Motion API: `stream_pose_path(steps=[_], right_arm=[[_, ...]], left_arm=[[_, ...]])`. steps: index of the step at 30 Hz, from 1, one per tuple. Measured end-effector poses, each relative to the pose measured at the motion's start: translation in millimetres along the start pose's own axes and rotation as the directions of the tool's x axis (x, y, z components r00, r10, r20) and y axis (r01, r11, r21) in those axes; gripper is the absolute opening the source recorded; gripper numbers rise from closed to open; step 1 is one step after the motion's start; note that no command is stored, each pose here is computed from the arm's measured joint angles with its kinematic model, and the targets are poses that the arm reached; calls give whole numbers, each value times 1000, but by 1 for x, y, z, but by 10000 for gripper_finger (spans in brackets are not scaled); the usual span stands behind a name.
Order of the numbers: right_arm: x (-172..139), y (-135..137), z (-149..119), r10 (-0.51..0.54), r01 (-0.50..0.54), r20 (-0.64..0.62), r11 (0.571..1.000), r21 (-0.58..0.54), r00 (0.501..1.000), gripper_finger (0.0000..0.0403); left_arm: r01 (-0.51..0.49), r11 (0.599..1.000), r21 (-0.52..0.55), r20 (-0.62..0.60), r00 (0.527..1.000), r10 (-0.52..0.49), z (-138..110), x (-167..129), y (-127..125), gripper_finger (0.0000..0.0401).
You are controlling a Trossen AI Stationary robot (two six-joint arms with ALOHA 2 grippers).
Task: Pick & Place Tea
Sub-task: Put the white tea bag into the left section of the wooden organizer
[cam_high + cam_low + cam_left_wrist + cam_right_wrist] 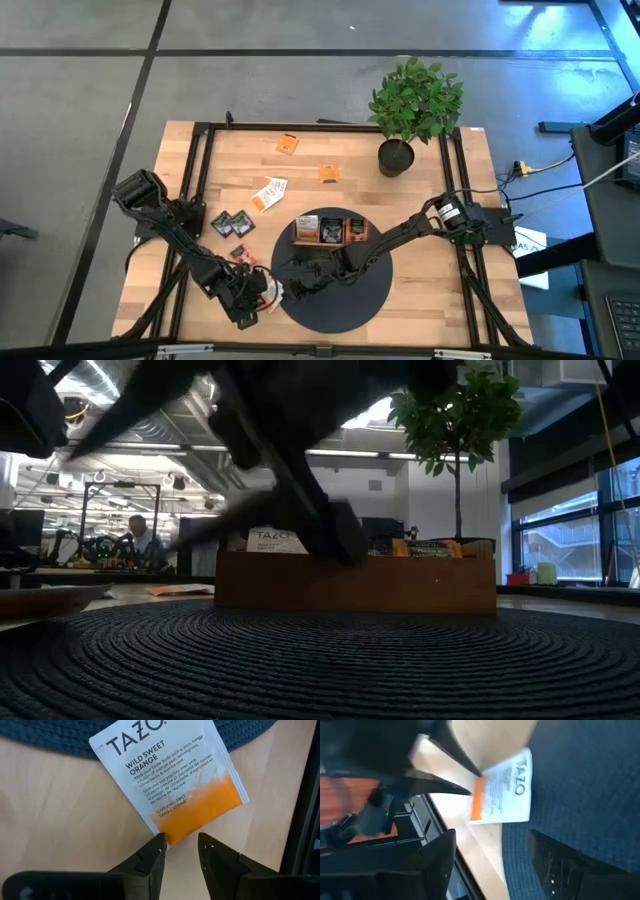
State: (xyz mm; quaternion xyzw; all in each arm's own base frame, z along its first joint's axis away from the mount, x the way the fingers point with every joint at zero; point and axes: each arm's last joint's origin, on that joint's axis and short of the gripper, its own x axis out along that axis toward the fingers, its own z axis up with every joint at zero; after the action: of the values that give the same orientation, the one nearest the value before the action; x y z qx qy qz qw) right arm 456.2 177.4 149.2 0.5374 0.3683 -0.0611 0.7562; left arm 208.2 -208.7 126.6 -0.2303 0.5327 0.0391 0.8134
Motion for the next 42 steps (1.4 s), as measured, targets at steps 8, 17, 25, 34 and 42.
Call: stream_pose_path(steps=[8,17,25,34,42], right_arm=[[16,-15,-2,-25,26,-20,998,54,999,229],[21,-18,7,22,-19,-32,997,69,999,191],[24,-22,10,19,-15,-51,997,74,999,152],[24,-23,15,16,-14,-41,998,56,999,42],[24,-24,18,19,-19,-41,1000,-9,999,7]], left_arm=[[4,1000,8,12,1000,-4,1,0,0,114],[5,1000,5,43,999,-5,2,1,-1,114],[-3,1000,20,68,998,2,3,1,-1,113],[-3,1000,20,69,998,2,3,1,-1,112],[5,1000,24,68,998,-7,2,-2,-2,115]])
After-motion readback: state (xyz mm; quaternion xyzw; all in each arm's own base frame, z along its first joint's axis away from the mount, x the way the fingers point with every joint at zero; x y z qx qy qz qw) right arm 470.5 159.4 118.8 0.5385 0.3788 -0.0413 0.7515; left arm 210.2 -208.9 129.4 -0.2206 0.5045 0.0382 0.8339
